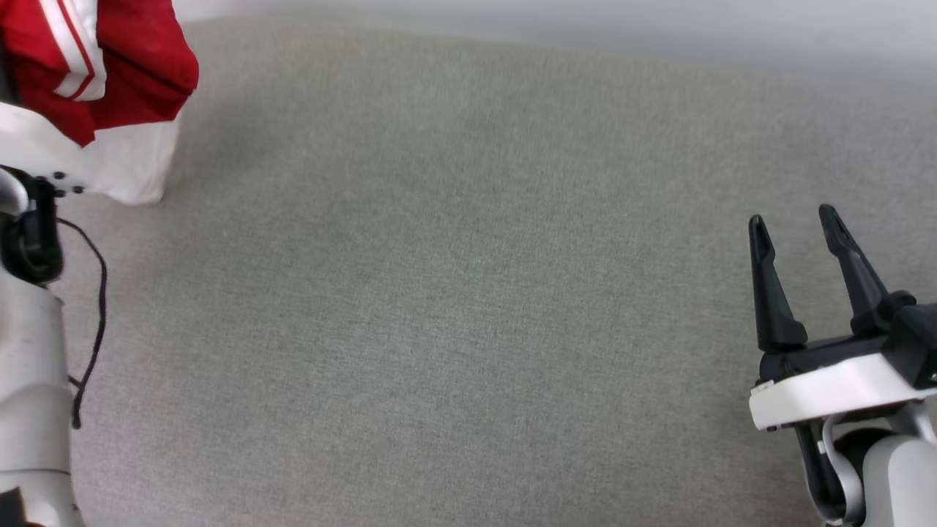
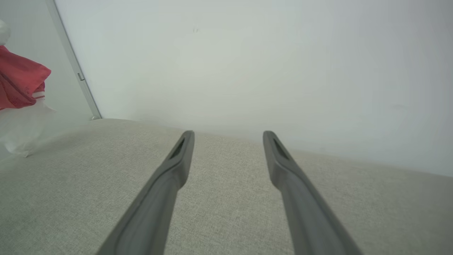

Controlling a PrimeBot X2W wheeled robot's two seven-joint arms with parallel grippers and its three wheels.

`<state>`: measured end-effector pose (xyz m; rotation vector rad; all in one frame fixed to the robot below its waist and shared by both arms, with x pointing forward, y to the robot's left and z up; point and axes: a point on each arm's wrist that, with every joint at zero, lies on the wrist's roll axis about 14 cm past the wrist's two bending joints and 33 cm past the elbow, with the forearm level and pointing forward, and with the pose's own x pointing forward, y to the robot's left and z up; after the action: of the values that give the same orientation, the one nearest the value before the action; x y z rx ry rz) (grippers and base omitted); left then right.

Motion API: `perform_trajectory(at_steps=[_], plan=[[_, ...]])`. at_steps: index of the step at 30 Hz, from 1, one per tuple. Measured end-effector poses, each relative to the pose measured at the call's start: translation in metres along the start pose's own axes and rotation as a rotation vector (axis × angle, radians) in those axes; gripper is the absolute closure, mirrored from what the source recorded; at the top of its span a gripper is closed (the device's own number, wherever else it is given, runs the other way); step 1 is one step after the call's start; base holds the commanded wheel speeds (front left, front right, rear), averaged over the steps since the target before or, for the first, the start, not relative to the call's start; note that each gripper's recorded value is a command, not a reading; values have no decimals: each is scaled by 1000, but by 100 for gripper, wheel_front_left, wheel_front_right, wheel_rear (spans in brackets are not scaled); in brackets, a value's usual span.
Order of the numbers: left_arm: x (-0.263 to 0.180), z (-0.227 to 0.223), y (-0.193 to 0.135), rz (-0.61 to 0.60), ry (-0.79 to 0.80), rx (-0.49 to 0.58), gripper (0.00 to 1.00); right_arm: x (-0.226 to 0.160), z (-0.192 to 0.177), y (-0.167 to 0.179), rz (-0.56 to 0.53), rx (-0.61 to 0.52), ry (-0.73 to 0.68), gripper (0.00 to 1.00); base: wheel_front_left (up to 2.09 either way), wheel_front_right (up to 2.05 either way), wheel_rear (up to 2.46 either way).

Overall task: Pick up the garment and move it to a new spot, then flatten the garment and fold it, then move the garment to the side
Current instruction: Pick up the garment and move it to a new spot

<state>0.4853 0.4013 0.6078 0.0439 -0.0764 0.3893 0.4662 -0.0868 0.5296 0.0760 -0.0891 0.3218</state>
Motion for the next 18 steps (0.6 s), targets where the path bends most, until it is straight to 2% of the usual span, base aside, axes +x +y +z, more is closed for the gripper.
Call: perform_trajectory(at_steps=[5,8,13,18], plan=[[-17,34,-29,-75,-143,-45,100,-19,19,-3,-22,-10,-28,0,0,0,0],[-26,42,-59,-144,-183,-82,100,-35,28,-13,-59,-8,-38,0,0,0,0],[-44,37,-134,-307,-193,-157,100,-60,34,-29,-121,-11,-36,0,0,0,0],[-73,24,-223,-506,-152,-259,100,-88,39,-53,-210,-22,-34,0,0,0,0]])
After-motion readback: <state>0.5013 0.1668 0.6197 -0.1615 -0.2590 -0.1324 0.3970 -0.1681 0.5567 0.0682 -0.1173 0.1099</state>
